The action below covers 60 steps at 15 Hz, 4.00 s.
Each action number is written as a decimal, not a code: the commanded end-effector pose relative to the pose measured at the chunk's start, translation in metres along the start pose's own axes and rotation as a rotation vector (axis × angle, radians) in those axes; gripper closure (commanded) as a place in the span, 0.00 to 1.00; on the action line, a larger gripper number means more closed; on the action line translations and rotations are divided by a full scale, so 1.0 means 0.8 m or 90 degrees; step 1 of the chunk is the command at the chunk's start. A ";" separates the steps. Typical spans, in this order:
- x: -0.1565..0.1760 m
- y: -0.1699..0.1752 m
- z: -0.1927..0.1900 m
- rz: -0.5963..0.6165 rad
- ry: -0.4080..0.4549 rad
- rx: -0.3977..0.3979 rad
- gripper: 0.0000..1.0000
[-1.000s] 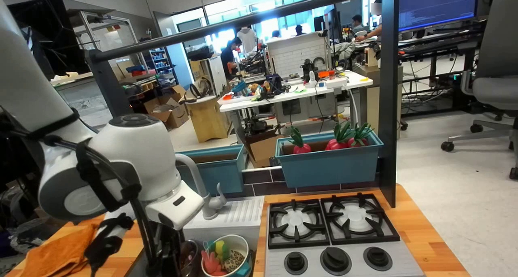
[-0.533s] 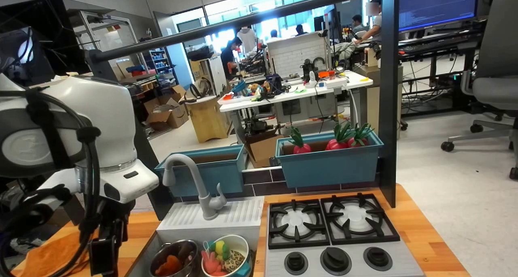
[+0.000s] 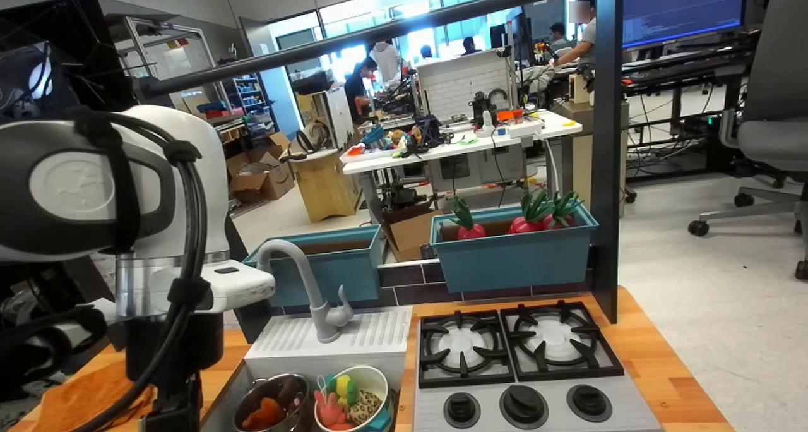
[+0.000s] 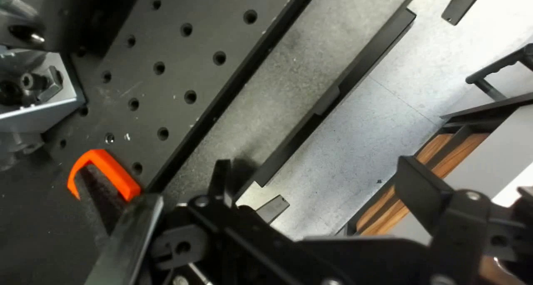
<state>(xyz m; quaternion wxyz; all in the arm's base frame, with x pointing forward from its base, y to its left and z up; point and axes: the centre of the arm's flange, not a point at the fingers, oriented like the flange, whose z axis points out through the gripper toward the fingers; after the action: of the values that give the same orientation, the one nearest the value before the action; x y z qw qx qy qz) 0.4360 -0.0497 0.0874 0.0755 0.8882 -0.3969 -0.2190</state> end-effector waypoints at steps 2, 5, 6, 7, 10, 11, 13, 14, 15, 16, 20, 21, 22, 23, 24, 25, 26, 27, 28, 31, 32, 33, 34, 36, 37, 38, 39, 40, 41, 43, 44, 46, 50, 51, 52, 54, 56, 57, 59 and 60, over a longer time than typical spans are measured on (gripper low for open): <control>0.001 -0.001 0.002 0.001 -0.001 0.001 0.00; -0.013 -0.008 0.001 -0.034 0.084 0.009 0.00; -0.024 -0.010 -0.005 -0.054 0.112 0.006 0.00; -0.039 -0.014 -0.013 -0.072 0.144 0.006 0.00; -0.081 -0.034 -0.027 -0.132 0.230 -0.019 0.00; -0.097 -0.043 -0.031 -0.152 0.258 -0.029 0.00; -0.122 -0.058 -0.050 -0.192 0.318 -0.043 0.00; -0.131 -0.058 -0.074 -0.210 0.351 -0.041 0.00; -0.105 -0.075 -0.035 -0.190 0.299 -0.052 0.00; -0.116 -0.080 -0.048 -0.201 0.324 -0.050 0.00; -0.111 -0.071 -0.068 -0.276 0.319 -0.103 0.00; -0.108 -0.071 -0.068 -0.309 0.302 -0.096 0.00; -0.109 -0.070 -0.074 -0.343 0.289 -0.108 0.00; -0.106 -0.068 -0.079 -0.380 0.282 -0.112 0.00; -0.103 -0.067 -0.086 -0.417 0.272 -0.109 0.00; -0.099 -0.067 -0.093 -0.452 0.259 -0.106 0.00; -0.096 -0.067 -0.100 -0.486 0.245 -0.102 0.00; -0.093 -0.066 -0.105 -0.517 0.230 -0.093 0.00; -0.092 -0.066 -0.108 -0.542 0.206 -0.084 0.00; -0.095 -0.068 -0.082 -0.500 0.194 -0.086 0.00; -0.094 -0.068 -0.082 -0.499 0.197 -0.085 0.00; -0.095 -0.068 -0.080 -0.500 0.196 -0.086 0.00; -0.091 -0.072 -0.084 -0.505 0.234 -0.073 0.00; -0.099 -0.099 -0.103 -0.534 0.233 -0.031 0.00; -0.113 -0.120 -0.114 -0.559 0.222 -0.008 0.00; -0.133 -0.150 -0.124 -0.580 0.202 0.009 0.00; -0.154 -0.177 -0.132 -0.596 0.187 0.025 0.00; -0.175 -0.209 -0.139 -0.610 0.175 0.054 0.00; -0.194 -0.240 -0.125 -0.619 0.172 0.079 0.00; -0.230 -0.297 -0.110 -0.624 0.175 0.116 0.00; -0.243 -0.325 -0.103 -0.622 0.160 0.118 0.00; -0.256 -0.277 -0.107 -0.634 0.173 0.096 0.00; -0.245 -0.272 -0.106 -0.625 0.173 0.094 0.00; -0.241 -0.278 -0.096 -0.616 0.209 0.147 0.00; -0.237 -0.294 -0.091 -0.614 0.240 0.189 0.00; -0.233 -0.335 -0.081 -0.604 0.281 0.256 0.00; -0.229 -0.378 -0.066 -0.588 0.317 0.323 0.00; -0.226 -0.397 -0.058 -0.577 0.330 0.350 0.00; -0.223 -0.438 -0.037 -0.558 0.335 0.386 0.00; -0.223 -0.454 -0.026 -0.554 0.334 0.397 0.00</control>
<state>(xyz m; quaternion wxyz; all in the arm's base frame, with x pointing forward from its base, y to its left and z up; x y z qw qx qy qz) 0.5491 0.2907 0.0940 -0.1567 0.9825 0.0092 0.0999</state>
